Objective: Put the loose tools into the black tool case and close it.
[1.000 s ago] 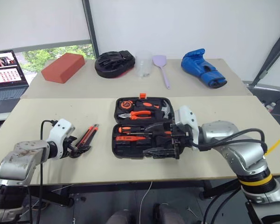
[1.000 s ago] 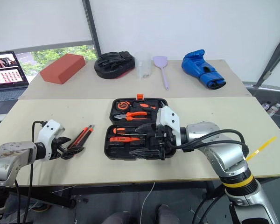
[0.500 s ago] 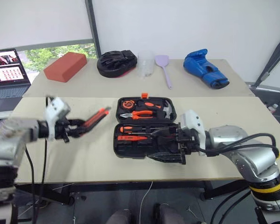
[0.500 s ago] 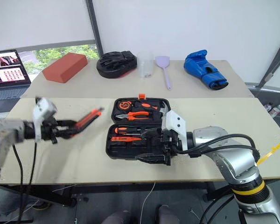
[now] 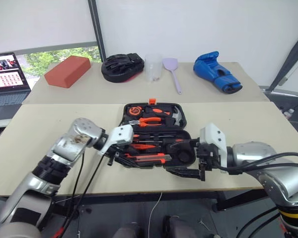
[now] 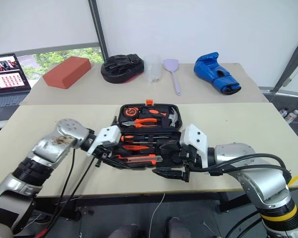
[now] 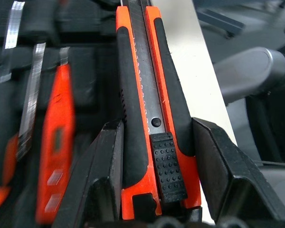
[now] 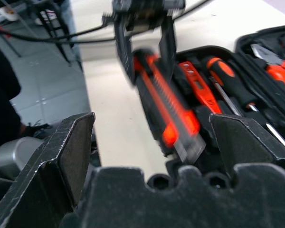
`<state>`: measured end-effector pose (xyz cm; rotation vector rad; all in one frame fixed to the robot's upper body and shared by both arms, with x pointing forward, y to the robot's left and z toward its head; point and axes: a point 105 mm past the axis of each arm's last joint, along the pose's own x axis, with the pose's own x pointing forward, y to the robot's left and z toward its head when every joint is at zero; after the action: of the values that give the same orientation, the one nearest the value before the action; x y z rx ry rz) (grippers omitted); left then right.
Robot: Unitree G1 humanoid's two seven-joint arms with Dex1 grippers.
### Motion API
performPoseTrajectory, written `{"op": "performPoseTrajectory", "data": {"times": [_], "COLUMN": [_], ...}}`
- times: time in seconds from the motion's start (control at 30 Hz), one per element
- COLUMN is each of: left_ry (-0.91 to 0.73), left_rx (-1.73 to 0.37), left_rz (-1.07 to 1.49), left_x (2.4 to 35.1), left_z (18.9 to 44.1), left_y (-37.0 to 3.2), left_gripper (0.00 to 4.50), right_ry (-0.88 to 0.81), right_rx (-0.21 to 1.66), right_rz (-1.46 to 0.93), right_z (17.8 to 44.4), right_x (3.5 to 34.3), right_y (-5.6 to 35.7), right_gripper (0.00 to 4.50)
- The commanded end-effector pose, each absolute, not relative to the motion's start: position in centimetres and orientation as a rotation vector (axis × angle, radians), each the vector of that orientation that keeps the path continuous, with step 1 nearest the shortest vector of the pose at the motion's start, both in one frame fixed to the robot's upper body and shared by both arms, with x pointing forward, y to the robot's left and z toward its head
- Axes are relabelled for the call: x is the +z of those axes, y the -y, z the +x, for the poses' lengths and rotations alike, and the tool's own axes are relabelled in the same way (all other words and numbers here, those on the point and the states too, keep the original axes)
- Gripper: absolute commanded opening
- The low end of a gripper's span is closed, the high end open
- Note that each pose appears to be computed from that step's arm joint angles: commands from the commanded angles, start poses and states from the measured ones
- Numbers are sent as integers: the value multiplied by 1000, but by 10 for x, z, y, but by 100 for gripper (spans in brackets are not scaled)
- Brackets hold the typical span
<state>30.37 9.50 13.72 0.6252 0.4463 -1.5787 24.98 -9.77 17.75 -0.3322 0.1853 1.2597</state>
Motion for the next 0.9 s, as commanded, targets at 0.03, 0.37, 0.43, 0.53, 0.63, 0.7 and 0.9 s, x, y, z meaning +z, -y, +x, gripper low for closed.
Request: {"op": "performPoseTrajectory", "data": {"times": [0.03, 0.37, 0.43, 0.53, 0.63, 0.7, 0.9], "left_ry": [-423, -475, -466, -407, -383, -377, -355], "left_rx": [-1562, -1625, -1635, -1644, -1645, -1650, -1617], "left_rz": [672, 663, 643, 611, 568, 545, 557], "left_x": [141, 139, 142, 150, 157, 161, 165], "left_z": [313, 318, 317, 318, 318, 317, 321], "left_y": [-92, -89, -87, -81, -77, -77, -82], "left_gripper": [167, 167, 286, 398, 446, 446, 446], "right_ry": [-141, -136, -134, -134, -133, -132, -128], "right_rx": [1240, 1196, 1191, 1188, 1191, 1194, 1199], "right_rz": [-349, -349, -352, -352, -353, -353, -354], "right_z": [246, 248, 248, 250, 251, 251, 253], "right_x": [189, 188, 188, 189, 188, 188, 189], "right_y": [98, 99, 100, 100, 100, 99, 98], "right_gripper": [450, 450, 450, 450, 450, 450, 450]}}
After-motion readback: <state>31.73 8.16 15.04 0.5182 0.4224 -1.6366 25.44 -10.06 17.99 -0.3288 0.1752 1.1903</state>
